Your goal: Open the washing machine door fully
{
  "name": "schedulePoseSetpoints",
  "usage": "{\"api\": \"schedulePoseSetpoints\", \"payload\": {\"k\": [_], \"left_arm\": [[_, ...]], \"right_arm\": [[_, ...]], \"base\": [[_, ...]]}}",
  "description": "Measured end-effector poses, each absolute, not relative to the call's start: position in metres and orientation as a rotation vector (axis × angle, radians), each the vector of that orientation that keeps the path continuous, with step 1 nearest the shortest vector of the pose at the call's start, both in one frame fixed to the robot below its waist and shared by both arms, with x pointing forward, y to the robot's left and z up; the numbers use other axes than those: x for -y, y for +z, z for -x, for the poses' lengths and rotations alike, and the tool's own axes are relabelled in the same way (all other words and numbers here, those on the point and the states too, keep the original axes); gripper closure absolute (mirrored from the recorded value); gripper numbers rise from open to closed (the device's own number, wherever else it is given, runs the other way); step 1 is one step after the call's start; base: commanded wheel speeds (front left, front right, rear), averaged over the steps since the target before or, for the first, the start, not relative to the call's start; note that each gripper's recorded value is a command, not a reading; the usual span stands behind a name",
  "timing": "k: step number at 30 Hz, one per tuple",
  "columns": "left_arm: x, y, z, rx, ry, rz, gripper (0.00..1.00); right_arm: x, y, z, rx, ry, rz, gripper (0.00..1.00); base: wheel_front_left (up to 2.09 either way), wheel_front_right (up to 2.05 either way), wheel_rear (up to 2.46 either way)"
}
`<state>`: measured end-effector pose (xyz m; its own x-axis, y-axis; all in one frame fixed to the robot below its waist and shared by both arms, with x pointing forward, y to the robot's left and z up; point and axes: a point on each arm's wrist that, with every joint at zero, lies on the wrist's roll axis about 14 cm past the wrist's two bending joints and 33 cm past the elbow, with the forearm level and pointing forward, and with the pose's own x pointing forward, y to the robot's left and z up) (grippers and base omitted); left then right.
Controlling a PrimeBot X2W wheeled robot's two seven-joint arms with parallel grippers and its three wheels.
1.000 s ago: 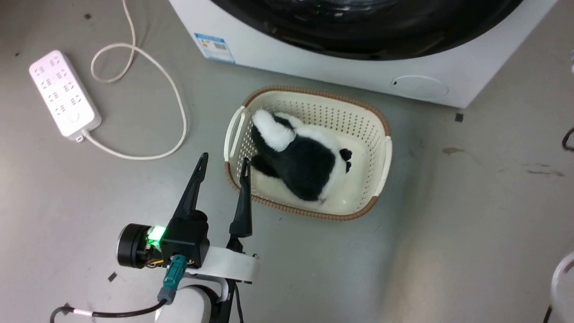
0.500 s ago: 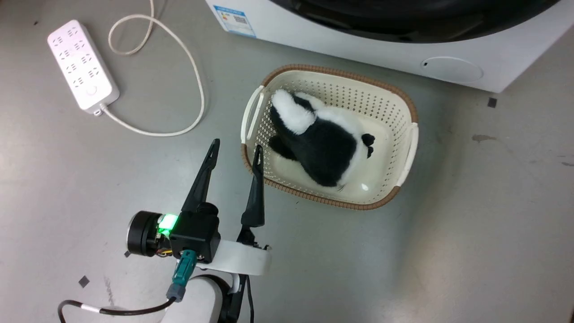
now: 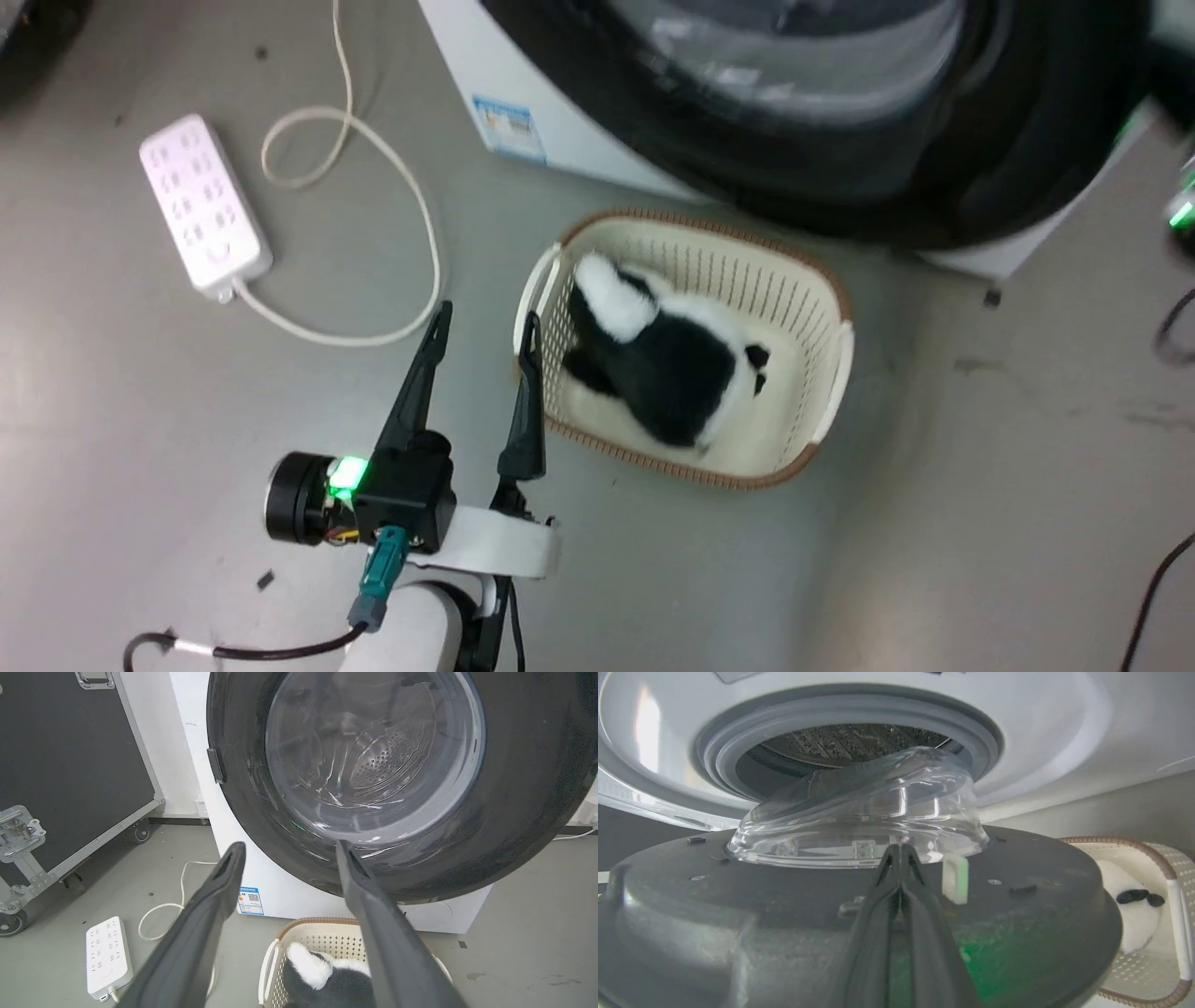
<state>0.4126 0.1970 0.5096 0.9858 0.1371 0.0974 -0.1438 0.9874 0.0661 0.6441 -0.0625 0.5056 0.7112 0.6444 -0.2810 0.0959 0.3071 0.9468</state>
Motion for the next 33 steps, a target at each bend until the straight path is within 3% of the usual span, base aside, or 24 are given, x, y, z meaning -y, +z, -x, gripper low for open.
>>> {"api": "schedulePoseSetpoints", "payload": {"k": [8, 15, 33], "left_arm": [[-0.189, 0.527, -0.386, 0.133, 0.118, -0.049, 0.00], [-0.184, 0.535, -0.364, 0.155, 0.103, -0.032, 0.00], [-0.197, 0.520, -0.328, 0.111, 0.143, -0.009, 0.00]], "right_arm": [[0.039, 0.505, -0.570, -0.826, 0.476, -1.196, 1.00], [0.034, 0.523, -0.526, -0.854, 0.568, -1.178, 1.00], [-0.079, 0.507, -0.421, -1.052, 0.888, -1.173, 1.00]], "base": [[0.00, 0.00, 0.00], [0.00, 0.00, 0.00], [0.00, 0.00, 0.00]]}}
